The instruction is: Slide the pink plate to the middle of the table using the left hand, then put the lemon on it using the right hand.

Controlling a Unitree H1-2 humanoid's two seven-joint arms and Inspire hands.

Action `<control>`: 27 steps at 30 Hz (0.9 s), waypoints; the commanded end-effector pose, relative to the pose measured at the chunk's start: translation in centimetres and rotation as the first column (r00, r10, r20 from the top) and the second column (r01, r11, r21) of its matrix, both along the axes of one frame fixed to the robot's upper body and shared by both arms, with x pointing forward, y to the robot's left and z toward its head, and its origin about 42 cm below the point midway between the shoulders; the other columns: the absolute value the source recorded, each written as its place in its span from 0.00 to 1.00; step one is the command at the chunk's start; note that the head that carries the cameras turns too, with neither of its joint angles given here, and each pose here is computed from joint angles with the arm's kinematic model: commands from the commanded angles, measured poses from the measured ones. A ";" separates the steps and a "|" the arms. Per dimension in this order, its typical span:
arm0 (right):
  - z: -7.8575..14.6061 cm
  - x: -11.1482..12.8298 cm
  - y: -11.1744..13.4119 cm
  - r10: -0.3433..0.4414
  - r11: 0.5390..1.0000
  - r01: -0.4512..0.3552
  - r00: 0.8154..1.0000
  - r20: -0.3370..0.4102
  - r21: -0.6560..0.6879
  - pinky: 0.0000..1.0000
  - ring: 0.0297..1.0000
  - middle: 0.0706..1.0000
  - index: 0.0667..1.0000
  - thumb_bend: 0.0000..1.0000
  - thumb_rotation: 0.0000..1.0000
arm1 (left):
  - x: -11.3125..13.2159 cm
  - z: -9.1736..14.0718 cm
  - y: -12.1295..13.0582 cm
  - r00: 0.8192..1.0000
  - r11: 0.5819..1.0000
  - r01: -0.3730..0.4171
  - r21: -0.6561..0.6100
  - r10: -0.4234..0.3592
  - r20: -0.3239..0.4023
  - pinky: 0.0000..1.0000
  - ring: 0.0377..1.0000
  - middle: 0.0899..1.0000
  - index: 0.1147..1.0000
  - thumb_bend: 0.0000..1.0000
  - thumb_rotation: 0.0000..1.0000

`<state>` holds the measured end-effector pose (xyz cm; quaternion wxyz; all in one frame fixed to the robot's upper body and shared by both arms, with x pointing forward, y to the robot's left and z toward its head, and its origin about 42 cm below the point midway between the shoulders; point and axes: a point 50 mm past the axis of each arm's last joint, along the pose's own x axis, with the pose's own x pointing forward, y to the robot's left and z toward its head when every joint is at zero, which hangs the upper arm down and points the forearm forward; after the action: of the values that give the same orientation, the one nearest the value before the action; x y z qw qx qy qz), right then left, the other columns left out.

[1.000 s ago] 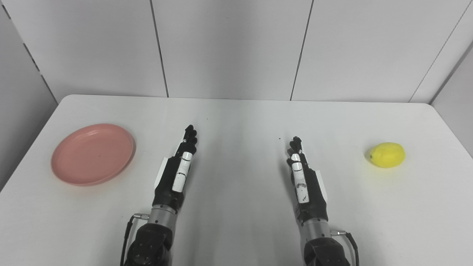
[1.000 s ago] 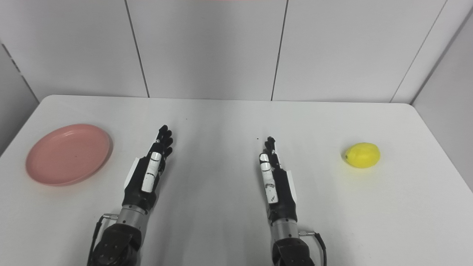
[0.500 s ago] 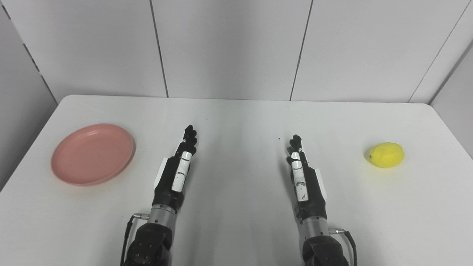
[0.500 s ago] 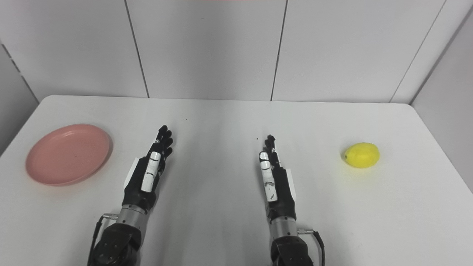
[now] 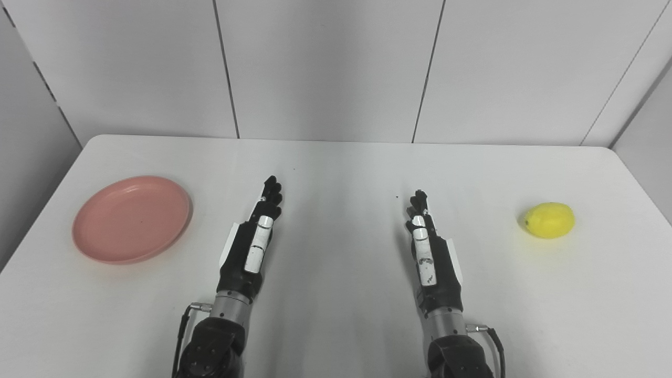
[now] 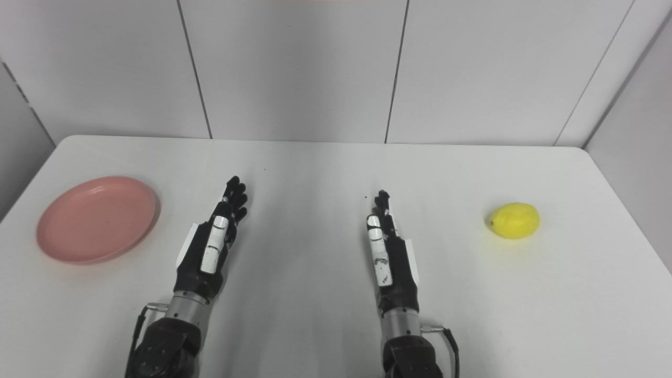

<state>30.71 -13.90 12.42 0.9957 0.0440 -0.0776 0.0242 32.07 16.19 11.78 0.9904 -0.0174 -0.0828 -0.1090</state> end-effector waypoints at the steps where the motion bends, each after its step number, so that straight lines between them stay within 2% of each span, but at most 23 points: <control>1: 0.8 0.0 0.1 -0.005 1.000 0.004 0.998 0.057 0.022 1.00 1.00 1.00 1.00 0.71 1.00 | -1.7 -3.1 0.4 0.996 1.000 -0.004 -0.010 0.003 -0.092 1.00 1.00 1.00 1.00 0.67 1.00; 8: 0.5 0.3 -0.6 -0.004 1.000 0.003 0.999 0.050 0.018 1.00 1.00 1.00 1.00 0.73 1.00 | -1.3 -3.1 -0.2 0.996 1.000 -0.016 0.023 0.018 -0.091 1.00 1.00 1.00 1.00 0.68 1.00; 15: 0.6 0.6 -0.7 -0.005 1.000 0.004 0.999 0.046 0.025 1.00 1.00 1.00 1.00 0.76 1.00 | -1.0 -3.0 -0.4 0.996 1.000 -0.013 0.002 0.013 -0.090 1.00 1.00 1.00 1.00 0.69 1.00; 21: 0.7 0.4 -0.8 0.009 1.000 -0.010 0.999 0.035 0.016 1.00 1.00 1.00 1.00 0.75 1.00 | -1.0 -2.9 -0.4 0.996 0.999 -0.014 0.031 0.017 -0.089 1.00 1.00 1.00 1.00 0.68 1.00; 27: 0.6 0.4 -0.7 0.005 1.000 -0.006 0.999 0.046 0.014 1.00 1.00 1.00 1.00 0.74 1.00 | -1.2 -2.9 -0.5 0.996 1.000 -0.012 0.007 0.013 -0.090 1.00 1.00 1.00 1.00 0.68 1.00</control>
<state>30.91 -14.55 12.40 0.9954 0.0528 -0.0773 0.0220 32.40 15.88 11.76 0.9913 -0.0092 -0.0821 -0.1026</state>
